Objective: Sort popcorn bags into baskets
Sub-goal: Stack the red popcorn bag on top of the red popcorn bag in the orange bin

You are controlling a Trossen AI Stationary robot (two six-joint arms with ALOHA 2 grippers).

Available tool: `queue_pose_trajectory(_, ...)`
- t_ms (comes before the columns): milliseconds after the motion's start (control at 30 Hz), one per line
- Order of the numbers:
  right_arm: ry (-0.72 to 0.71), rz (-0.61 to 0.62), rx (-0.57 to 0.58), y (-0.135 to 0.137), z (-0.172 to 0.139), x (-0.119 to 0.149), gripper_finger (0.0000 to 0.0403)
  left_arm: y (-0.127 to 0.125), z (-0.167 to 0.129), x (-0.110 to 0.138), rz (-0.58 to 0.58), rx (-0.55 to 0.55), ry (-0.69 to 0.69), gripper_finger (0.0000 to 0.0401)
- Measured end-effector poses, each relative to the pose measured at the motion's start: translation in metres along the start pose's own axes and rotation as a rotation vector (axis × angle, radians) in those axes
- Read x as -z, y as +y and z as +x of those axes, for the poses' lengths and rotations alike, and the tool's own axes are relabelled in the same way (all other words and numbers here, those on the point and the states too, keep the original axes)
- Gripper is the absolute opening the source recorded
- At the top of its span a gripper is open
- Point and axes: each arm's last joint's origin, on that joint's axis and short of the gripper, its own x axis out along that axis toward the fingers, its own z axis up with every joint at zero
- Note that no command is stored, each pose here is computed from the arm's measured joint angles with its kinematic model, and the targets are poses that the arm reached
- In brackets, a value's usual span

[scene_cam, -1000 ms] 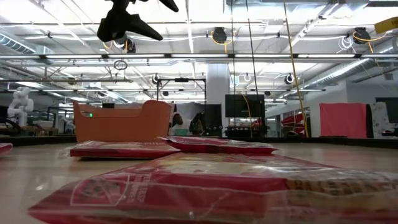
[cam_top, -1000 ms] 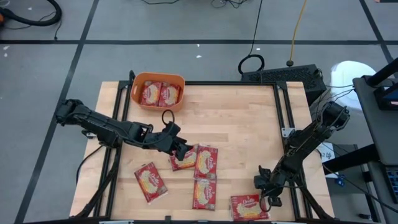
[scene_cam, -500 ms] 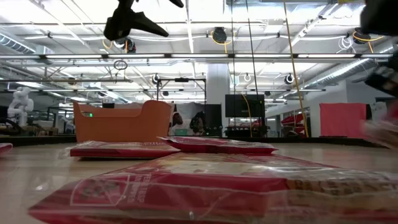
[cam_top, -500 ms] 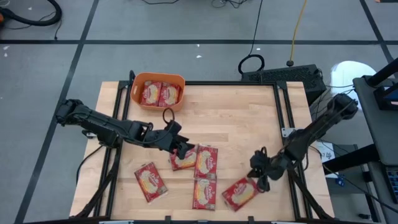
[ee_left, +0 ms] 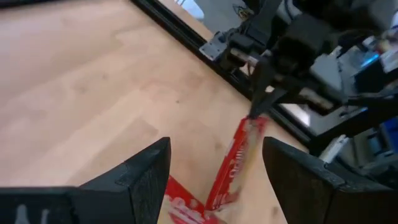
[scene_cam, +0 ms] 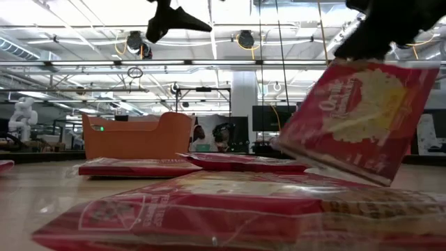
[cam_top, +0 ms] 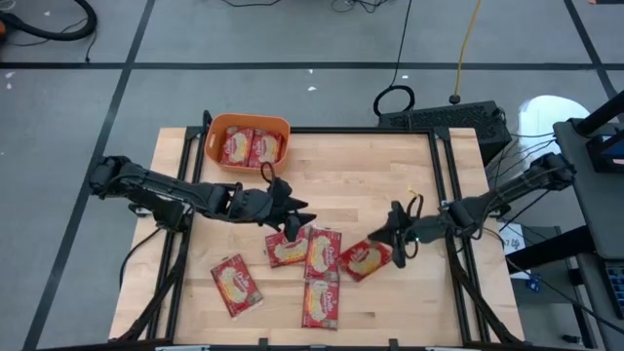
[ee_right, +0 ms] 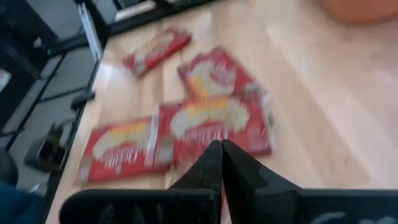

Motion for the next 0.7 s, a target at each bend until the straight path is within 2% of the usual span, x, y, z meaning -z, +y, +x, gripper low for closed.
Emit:
queue_pose_trajectory(200,-0.089,-0.086,-0.014,-0.006,0.001,-0.024,0.0,0.005,0.021,-0.004,0.069,0.063,-0.013,0.0257)
queue_pose_trajectory(267,-0.075,-0.067,-0.034,-0.009,0.001,-0.026,0.0,0.006,0.028,-0.006,0.058,0.098,-0.018,0.0257)
queue_pose_trajectory(467,0.059,0.229,-0.045,-0.015,0.002,-0.018,0.0,0.011,0.043,0.001,0.029,0.101,0.013,0.0257)
queue_pose_trajectory(600,0.295,0.425,0.003,-0.019,-0.001,0.002,0.0,0.011,0.048,0.005,0.006,0.099,0.024,0.0257)
queue_pose_trajectory(700,0.457,0.463,0.024,-0.018,-0.006,0.016,0.0009,0.009,0.047,0.005,-0.004,0.112,0.018,0.0257)
